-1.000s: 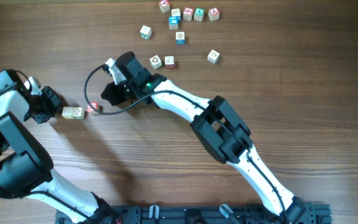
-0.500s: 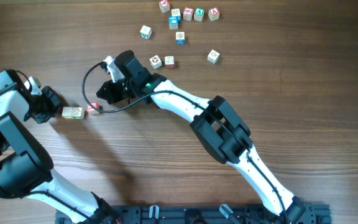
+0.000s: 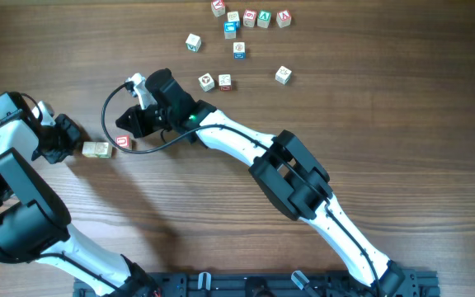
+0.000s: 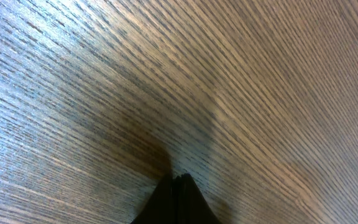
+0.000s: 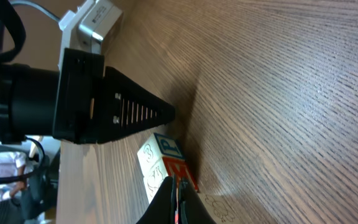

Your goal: Form a horizontal line

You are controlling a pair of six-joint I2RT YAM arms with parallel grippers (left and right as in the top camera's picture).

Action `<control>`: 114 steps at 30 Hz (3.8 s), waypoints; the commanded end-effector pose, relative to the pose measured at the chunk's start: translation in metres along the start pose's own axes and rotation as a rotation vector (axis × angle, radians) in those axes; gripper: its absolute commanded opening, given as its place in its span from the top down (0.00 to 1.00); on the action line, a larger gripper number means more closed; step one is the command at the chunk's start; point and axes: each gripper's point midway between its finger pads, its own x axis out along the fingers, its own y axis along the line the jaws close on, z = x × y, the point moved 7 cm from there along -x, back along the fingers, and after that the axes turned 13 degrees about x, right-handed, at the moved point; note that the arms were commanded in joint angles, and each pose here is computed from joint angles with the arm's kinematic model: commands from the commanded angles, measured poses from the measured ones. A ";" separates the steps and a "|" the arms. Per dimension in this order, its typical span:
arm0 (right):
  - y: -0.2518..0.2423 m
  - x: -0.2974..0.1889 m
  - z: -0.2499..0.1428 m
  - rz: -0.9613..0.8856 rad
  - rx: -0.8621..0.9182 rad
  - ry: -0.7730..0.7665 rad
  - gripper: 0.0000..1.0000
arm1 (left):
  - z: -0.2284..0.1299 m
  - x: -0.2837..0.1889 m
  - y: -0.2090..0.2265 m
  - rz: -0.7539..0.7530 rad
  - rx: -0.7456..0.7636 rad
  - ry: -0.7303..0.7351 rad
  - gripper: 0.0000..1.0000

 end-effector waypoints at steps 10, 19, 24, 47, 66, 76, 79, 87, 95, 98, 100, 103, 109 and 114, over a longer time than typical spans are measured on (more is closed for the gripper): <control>-0.028 0.009 -0.003 -0.087 0.045 -0.053 0.95 | -0.001 -0.003 -0.001 -0.009 -0.005 -0.007 0.96; -0.031 0.013 -0.001 -0.063 0.054 -0.078 0.95 | -0.001 -0.003 -0.002 -0.017 -0.005 -0.007 0.96; -0.033 0.013 -0.004 -0.075 0.064 -0.067 0.95 | -0.001 -0.003 -0.002 -0.017 -0.005 -0.008 0.96; -0.028 0.029 -0.035 -0.079 0.083 0.038 0.95 | -0.001 -0.003 -0.002 -0.017 -0.005 -0.007 0.96; -0.024 0.030 -0.039 -0.054 0.081 0.070 0.95 | -0.001 -0.003 -0.002 -0.017 -0.005 -0.007 0.96; -0.022 0.023 -0.015 -0.049 0.019 -0.017 0.96 | -0.001 -0.003 -0.002 -0.017 -0.005 -0.008 0.96; -0.030 0.018 -0.010 -0.066 0.040 -0.025 0.95 | -0.001 -0.003 -0.002 -0.016 -0.005 -0.008 0.96; -0.046 0.008 0.000 -0.117 0.106 -0.045 0.95 | -0.001 -0.003 -0.002 -0.017 -0.005 -0.007 0.96; -0.045 0.012 -0.019 -0.126 0.159 0.041 0.95 | -0.001 -0.003 -0.002 -0.017 -0.005 -0.008 0.96; -0.044 0.015 -0.026 -0.139 0.173 0.064 0.96 | -0.001 -0.003 -0.002 -0.017 -0.005 -0.008 0.96; -0.044 0.016 -0.030 -0.145 0.176 0.074 0.95 | -0.001 -0.003 -0.002 -0.017 -0.005 -0.008 0.96; -0.045 0.016 -0.032 -0.154 0.186 0.083 0.95 | -0.001 -0.003 -0.002 -0.017 -0.005 -0.008 0.96; -0.049 0.015 -0.036 -0.180 0.234 0.101 0.95 | -0.001 -0.003 -0.002 -0.017 -0.005 -0.008 0.96; -0.053 0.014 -0.039 -0.209 0.299 0.101 0.95 | -0.001 -0.003 -0.003 -0.028 -0.005 -0.008 0.96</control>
